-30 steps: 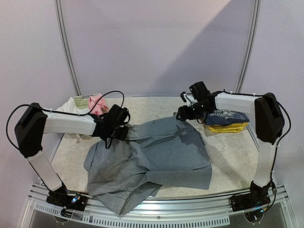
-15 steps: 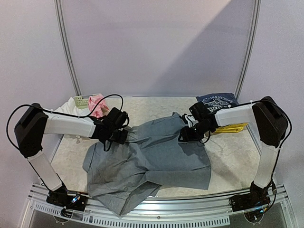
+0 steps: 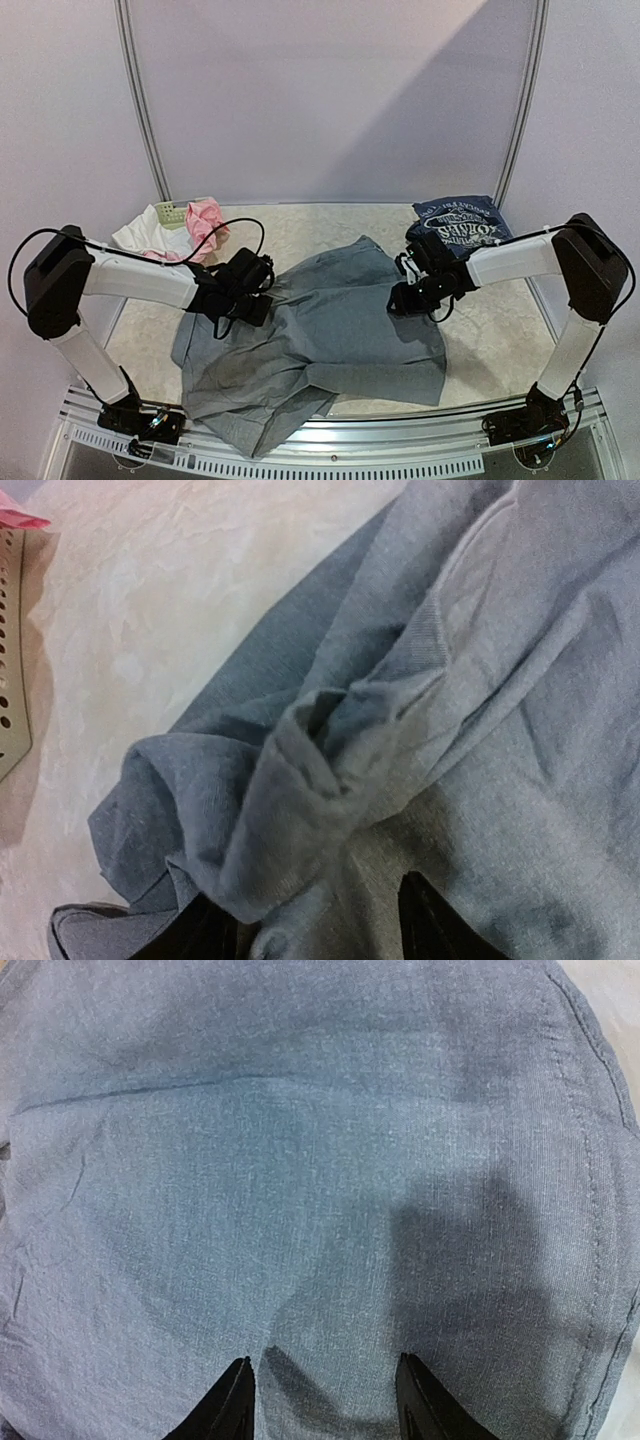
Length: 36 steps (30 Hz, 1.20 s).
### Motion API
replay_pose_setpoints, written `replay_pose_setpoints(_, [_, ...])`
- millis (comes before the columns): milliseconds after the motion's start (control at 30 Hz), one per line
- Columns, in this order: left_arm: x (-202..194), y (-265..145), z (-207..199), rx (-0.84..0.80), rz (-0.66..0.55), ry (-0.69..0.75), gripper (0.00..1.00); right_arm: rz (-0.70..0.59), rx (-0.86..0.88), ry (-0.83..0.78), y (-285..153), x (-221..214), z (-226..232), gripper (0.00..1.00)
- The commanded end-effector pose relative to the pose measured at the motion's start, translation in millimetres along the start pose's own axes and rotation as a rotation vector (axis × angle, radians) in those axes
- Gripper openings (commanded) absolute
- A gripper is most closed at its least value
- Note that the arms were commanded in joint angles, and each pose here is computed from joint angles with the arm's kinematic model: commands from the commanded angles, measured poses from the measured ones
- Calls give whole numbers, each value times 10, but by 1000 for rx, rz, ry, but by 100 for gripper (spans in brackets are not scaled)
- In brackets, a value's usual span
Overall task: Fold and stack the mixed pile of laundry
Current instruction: Flatten out the crumpled shirt at the center of the board, then adjust the flattened shirt at the center of the board.
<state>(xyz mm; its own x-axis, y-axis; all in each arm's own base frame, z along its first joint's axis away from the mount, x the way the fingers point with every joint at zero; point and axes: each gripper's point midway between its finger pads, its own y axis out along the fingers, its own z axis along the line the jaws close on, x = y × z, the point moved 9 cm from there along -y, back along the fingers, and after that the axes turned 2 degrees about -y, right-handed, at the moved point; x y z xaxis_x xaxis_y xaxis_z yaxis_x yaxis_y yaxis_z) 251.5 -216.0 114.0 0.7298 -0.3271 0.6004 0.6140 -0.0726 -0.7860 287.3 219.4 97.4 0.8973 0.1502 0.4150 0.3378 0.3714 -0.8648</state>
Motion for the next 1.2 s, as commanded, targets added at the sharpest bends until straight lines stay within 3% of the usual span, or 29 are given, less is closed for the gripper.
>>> replay_pose_setpoints(0, [-188,-24,-113,-11,17,8,55,100,-110,58,33,-403,-172,49])
replay_pose_setpoints(333, [-531,0,-330,-31,55,27,54,133,-155,121,-72,-858,-279,48])
replay_pose_setpoints(667, [-794,-166,-575,-97,68,47,54,132,-228,144,-405,-964,-282,49])
replay_pose_setpoints(833, [-786,-277,-614,-99,44,66,54,64,-211,149,-624,-905,-233,50])
replay_pose_setpoints(1100, [-414,-555,-528,-20,-86,114,58,-165,-88,99,-958,-403,38,63])
replay_pose_setpoints(1167, [-311,-606,-489,18,-117,118,63,-226,-54,94,-1005,-245,101,74])
